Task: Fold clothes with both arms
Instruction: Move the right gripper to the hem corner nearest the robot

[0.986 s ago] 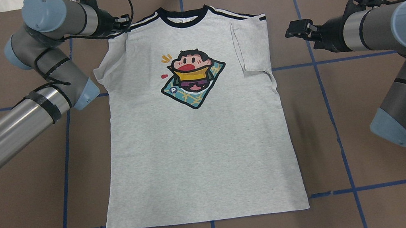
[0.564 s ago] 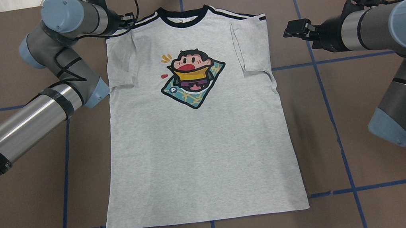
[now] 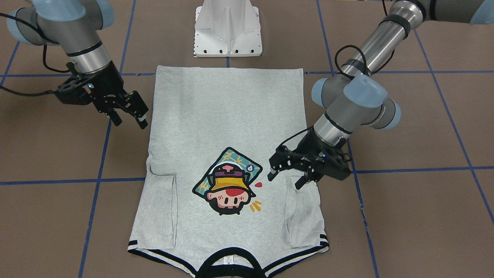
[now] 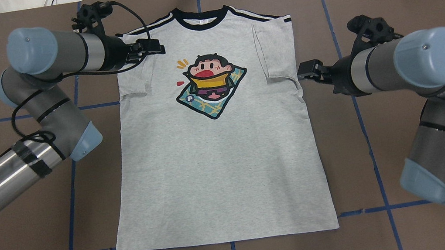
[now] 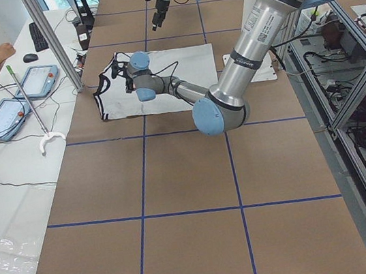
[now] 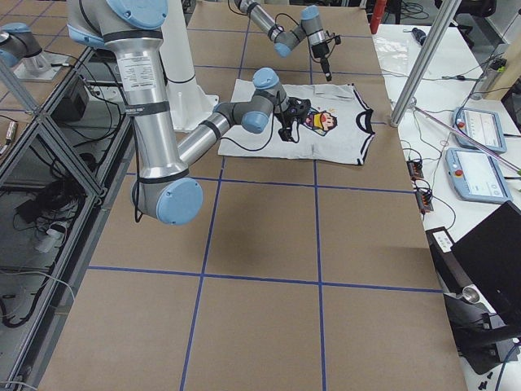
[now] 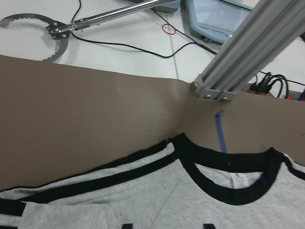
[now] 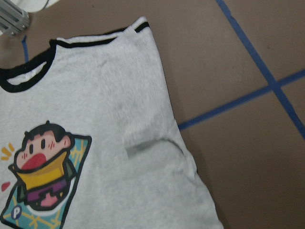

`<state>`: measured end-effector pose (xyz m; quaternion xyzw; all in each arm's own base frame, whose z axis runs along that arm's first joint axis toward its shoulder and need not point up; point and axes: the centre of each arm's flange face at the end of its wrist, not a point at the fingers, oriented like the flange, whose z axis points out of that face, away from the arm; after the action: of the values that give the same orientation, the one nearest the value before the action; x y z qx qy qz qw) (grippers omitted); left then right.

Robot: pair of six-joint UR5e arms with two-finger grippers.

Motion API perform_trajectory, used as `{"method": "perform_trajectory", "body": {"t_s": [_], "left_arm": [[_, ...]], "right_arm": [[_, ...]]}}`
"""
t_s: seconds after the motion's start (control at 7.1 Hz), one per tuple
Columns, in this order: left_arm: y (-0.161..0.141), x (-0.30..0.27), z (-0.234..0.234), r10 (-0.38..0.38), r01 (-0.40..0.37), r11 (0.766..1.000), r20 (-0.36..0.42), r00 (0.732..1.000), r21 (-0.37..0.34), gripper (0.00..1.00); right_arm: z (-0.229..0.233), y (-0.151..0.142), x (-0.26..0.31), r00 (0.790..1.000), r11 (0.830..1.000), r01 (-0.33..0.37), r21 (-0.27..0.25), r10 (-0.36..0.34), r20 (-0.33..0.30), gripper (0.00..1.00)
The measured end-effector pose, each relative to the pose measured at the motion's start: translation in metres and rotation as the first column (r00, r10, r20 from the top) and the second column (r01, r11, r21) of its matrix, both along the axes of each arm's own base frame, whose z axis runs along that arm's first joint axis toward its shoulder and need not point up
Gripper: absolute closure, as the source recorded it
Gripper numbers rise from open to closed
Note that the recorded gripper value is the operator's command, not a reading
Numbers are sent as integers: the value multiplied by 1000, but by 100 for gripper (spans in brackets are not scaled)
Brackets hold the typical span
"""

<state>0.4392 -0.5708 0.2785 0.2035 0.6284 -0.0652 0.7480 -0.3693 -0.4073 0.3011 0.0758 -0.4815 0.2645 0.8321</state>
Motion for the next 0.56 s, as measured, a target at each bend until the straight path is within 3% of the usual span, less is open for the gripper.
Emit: {"method": "perform_trajectory", "body": {"t_s": [0.28,0.56], "left_arm": [[71,-26,-14,67,-69,997,-97,993,-16,0],[96,-45,-21,84,-88,996,-119,989,-25,0]], "right_arm": [[-6,94,-37,999,990,-39,-136,43,27,1],[11,173,-69,997,972,-81,-221,82,-6,3]]}}
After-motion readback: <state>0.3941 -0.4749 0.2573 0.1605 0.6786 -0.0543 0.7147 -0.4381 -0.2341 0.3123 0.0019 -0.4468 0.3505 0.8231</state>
